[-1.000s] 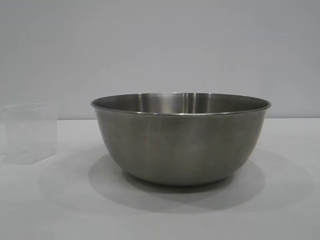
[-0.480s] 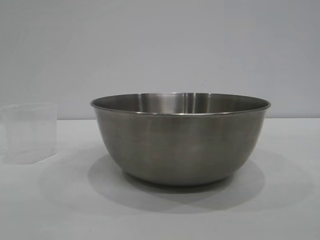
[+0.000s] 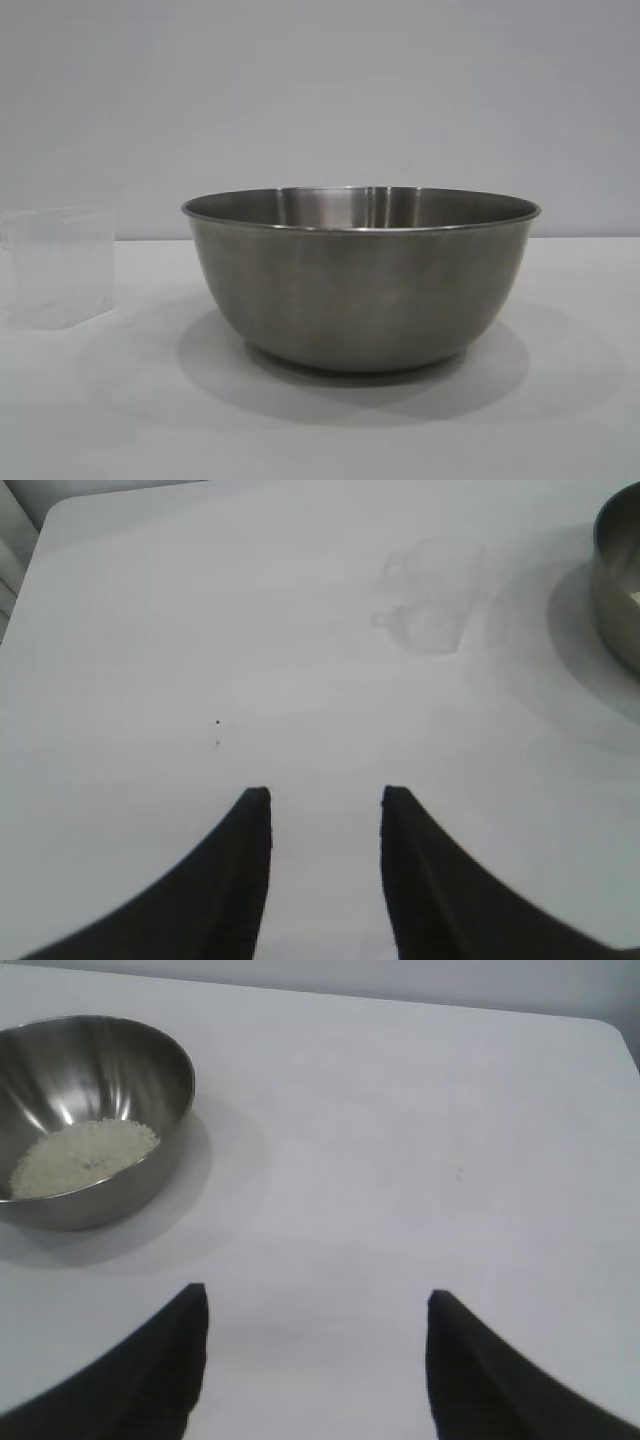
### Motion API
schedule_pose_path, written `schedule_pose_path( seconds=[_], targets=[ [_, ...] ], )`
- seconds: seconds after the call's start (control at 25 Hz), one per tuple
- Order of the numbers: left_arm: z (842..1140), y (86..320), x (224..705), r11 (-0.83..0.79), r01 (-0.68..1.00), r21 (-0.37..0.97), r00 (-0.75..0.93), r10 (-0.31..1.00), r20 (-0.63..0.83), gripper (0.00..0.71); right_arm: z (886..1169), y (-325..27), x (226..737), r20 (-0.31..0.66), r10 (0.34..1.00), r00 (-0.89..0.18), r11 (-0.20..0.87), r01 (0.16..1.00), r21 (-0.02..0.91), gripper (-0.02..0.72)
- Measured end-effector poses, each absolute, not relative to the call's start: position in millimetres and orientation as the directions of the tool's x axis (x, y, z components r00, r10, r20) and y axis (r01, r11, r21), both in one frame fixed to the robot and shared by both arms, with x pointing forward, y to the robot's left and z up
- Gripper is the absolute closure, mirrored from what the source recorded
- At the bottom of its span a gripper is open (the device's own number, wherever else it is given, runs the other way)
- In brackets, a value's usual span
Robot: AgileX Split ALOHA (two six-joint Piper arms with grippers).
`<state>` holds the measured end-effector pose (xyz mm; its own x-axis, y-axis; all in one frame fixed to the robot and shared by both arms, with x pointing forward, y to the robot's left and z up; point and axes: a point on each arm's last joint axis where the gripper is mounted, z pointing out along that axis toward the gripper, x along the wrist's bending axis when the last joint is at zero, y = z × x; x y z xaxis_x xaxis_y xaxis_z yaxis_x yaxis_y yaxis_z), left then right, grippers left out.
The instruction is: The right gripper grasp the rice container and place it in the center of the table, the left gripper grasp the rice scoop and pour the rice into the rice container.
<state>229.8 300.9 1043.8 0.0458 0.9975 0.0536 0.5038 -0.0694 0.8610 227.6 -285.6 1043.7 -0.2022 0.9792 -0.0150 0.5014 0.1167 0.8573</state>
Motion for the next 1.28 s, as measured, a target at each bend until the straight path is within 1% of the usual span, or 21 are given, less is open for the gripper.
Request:
schedule_pose_path(
  seconds=[0.2, 0.64, 1.28],
  targets=[
    [1043.8, 300.9, 229.7, -0.067, 0.504, 0.861, 0.041, 0.998, 0.054, 0.487, 1043.7, -285.3, 228.0, -0.014, 0.984, -0.178, 0.103, 0.504, 0.857, 0.302],
    [1043.4, 300.7, 230.0, -0.058, 0.506, 0.861, 0.023, 0.998, 0.054, 0.487, 1043.7, -285.1, 228.2, -0.013, 0.987, -0.160, 0.093, 0.506, 0.857, 0.302],
    [1043.4, 300.7, 230.0, -0.058, 0.506, 0.861, 0.023, 0.998, 0.054, 0.487, 1043.7, -285.1, 228.2, -0.013, 0.987, -0.160, 0.093, 0.506, 0.857, 0.302]
  ],
)
